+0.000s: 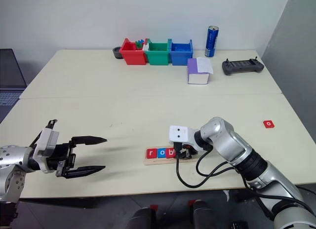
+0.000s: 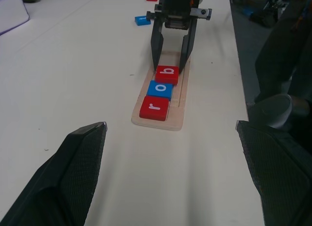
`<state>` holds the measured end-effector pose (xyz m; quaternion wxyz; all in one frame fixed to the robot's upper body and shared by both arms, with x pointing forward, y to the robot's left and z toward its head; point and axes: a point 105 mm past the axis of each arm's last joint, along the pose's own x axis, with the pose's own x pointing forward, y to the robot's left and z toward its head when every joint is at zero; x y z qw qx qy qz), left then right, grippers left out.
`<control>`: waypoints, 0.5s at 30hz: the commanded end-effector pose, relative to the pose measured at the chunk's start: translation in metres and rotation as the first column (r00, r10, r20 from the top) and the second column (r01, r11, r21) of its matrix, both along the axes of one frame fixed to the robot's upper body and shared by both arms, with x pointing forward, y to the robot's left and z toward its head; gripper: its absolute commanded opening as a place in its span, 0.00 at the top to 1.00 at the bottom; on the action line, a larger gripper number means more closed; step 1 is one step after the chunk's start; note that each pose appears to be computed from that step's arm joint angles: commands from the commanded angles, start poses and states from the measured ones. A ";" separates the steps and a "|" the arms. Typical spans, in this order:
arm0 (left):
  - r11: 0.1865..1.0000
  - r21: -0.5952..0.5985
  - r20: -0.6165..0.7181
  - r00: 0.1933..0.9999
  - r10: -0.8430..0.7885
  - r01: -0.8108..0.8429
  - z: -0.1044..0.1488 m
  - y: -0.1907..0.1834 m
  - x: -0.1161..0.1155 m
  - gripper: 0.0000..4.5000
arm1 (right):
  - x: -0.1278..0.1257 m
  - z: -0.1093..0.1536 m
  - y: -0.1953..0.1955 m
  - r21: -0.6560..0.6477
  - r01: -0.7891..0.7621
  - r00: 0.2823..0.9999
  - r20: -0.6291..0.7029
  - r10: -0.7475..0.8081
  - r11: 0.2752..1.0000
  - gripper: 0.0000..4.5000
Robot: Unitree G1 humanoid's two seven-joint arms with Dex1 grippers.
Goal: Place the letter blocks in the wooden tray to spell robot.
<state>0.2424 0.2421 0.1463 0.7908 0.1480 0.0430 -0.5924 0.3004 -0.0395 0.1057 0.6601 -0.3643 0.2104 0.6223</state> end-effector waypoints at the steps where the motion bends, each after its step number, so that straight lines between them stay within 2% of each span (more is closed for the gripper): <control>1: 1.000 0.008 0.032 0.999 -0.008 0.007 0.006 0.000 0.000 0.00 | 0.000 0.008 0.006 0.006 -0.020 0.999 0.033 0.019 1.000 0.67; 15: 1.000 0.009 0.033 0.999 -0.011 0.011 0.006 -0.001 0.001 0.00 | 0.007 0.015 -0.009 0.001 0.010 0.999 0.049 -0.010 1.000 0.67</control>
